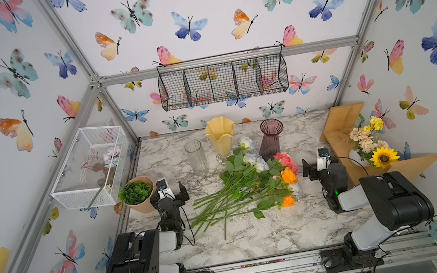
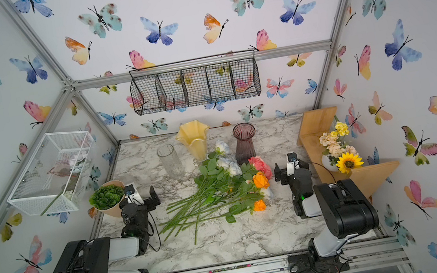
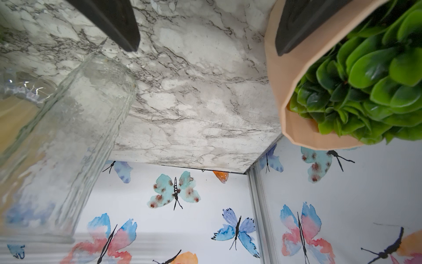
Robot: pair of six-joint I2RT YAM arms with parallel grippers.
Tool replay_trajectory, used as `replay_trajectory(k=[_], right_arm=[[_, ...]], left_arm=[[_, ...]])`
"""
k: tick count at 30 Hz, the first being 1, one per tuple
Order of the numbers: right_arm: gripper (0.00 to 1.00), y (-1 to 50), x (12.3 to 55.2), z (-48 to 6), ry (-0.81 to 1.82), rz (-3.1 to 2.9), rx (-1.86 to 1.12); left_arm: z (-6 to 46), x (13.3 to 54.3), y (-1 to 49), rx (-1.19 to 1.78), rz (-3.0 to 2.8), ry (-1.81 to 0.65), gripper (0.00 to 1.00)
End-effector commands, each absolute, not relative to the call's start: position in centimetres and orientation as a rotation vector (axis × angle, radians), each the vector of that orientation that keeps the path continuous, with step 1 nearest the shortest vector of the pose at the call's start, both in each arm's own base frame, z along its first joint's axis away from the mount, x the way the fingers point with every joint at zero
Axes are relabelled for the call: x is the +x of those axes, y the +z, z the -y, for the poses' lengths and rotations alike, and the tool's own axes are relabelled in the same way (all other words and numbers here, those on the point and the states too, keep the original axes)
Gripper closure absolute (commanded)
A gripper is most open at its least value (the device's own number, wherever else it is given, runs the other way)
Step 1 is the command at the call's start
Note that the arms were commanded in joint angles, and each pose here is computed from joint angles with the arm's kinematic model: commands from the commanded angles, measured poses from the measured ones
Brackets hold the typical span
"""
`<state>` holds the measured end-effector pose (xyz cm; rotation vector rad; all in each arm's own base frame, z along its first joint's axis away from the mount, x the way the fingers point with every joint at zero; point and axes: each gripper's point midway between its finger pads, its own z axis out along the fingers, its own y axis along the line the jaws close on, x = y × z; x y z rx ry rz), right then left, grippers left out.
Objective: Arrange the flowers in different vases according to their colors
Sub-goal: Pick up the flower at the center of the board.
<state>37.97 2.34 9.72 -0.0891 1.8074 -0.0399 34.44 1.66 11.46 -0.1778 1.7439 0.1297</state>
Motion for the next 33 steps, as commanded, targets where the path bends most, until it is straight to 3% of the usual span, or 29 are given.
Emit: replay_trajectory(k=[1, 9, 15, 20, 25, 33], right_arm=[[0.01, 10.6, 37.5, -2.7, -0.02, -1.765, -0.11], [0.01, 11.6, 36.9, -2.8, -0.03, -1.72, -0.109], [0.01, 16.7, 37.6, -2.3, -0.008, -1.748, -0.028], [0.01, 24.2, 36.1, -2.5, 0.13, -1.687, 0.096], [0.02, 24.5, 34.0, 0.4, 0.114, -1.913, 0.445], [0.02, 24.5, 28.3, -6.2, 0.468, -2.224, 0.19]], left_arm=[[-2.2, 33.7, 12.9, -0.217, -1.671, 0.142, 0.01], [-1.3, 33.6, 14.8, -0.17, -1.647, 0.189, 0.01], [-4.8, 33.6, 16.2, -0.577, -1.841, 0.343, 0.01], [-5.9, 29.9, 20.2, -0.872, -1.828, 0.51, 0.01], [-3.2, 29.4, 22.5, -0.738, -2.074, 0.383, 0.01], [0.5, 26.0, 26.3, -0.47, -2.126, 0.022, 0.01]])
